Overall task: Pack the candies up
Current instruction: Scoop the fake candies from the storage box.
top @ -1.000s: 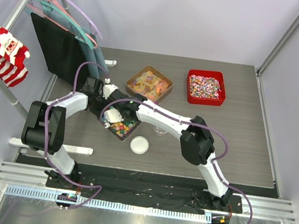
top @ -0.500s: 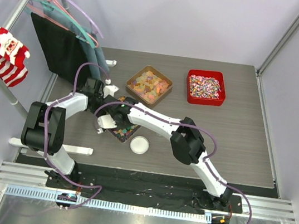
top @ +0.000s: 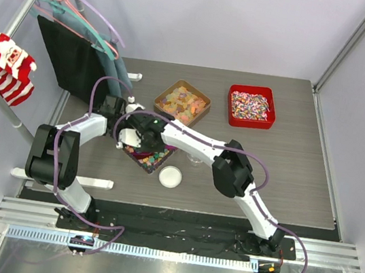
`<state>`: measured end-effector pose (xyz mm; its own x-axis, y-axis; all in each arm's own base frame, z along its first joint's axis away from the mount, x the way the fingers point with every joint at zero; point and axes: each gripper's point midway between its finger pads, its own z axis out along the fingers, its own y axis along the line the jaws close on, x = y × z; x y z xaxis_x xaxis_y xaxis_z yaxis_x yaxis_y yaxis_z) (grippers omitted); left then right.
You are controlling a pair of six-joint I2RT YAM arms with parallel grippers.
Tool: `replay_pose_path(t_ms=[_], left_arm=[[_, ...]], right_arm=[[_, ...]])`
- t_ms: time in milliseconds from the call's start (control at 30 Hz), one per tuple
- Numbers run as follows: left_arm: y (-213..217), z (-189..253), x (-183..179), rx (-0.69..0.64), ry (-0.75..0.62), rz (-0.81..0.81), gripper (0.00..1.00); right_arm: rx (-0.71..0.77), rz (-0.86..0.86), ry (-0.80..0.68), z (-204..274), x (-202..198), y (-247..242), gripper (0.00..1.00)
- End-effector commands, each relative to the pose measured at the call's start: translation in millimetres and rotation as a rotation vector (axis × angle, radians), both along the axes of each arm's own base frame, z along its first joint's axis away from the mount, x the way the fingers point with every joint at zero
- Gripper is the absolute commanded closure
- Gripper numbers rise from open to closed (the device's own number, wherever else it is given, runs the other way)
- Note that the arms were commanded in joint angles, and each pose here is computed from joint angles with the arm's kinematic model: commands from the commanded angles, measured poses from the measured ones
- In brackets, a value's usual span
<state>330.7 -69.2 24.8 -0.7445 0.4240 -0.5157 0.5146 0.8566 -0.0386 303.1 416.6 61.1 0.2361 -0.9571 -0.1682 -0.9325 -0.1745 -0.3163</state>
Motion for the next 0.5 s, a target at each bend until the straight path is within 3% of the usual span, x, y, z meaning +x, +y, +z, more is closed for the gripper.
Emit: replay_pose_path(t_ms=[0, 467], left_arm=[[-16.2, 34.5, 24.8, -0.096, -0.137, 0.003, 1.0], [-8.1, 31.7, 28.1, -0.09, -0.139, 0.035, 1.0]], right_arm=[[0.156, -0.098, 0.072, 15.8, -3.2, 11.7, 0.99], [0.253, -0.117, 0.061, 68.6, 10.1, -9.4, 0.99]])
